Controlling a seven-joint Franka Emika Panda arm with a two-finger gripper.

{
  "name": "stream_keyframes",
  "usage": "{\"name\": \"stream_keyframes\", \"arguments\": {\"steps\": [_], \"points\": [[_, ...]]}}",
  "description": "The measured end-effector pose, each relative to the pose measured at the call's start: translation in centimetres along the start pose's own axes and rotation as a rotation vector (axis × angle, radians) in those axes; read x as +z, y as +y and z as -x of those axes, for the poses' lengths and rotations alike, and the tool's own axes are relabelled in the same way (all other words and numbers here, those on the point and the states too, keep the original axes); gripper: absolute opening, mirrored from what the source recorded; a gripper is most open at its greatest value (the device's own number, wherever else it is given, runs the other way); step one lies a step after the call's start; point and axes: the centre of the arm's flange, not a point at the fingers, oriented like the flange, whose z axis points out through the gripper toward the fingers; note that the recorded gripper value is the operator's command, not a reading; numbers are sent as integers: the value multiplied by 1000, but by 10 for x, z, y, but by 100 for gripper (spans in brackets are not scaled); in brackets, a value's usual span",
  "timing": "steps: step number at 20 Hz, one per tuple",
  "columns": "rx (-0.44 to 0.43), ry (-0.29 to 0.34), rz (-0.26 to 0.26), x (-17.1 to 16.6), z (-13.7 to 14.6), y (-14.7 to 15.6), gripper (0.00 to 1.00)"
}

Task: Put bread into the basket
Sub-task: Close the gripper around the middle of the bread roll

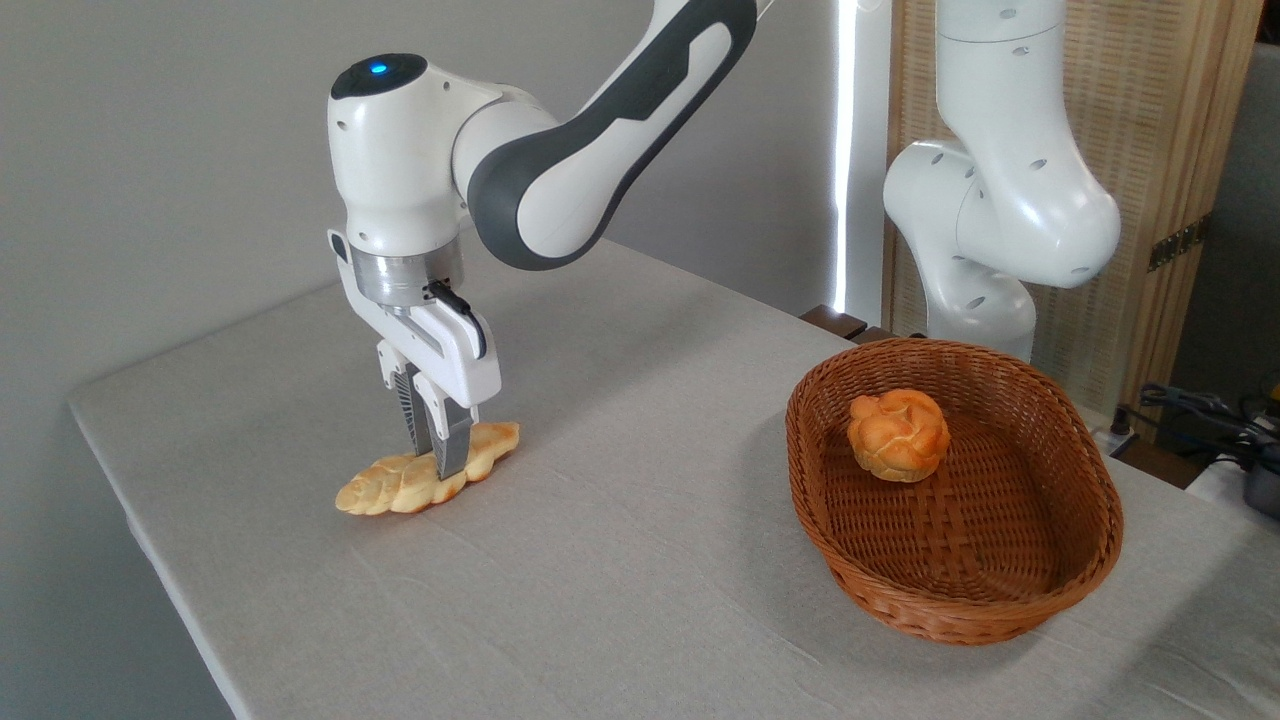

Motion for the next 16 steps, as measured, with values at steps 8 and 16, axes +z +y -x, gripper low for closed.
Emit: {"name": "stream_keyframes", "arguments": {"steps": [8,16], "points": [[8,0,-1,0,0,0,13],[43,-9,-1,-6,3,-4,0]]}}
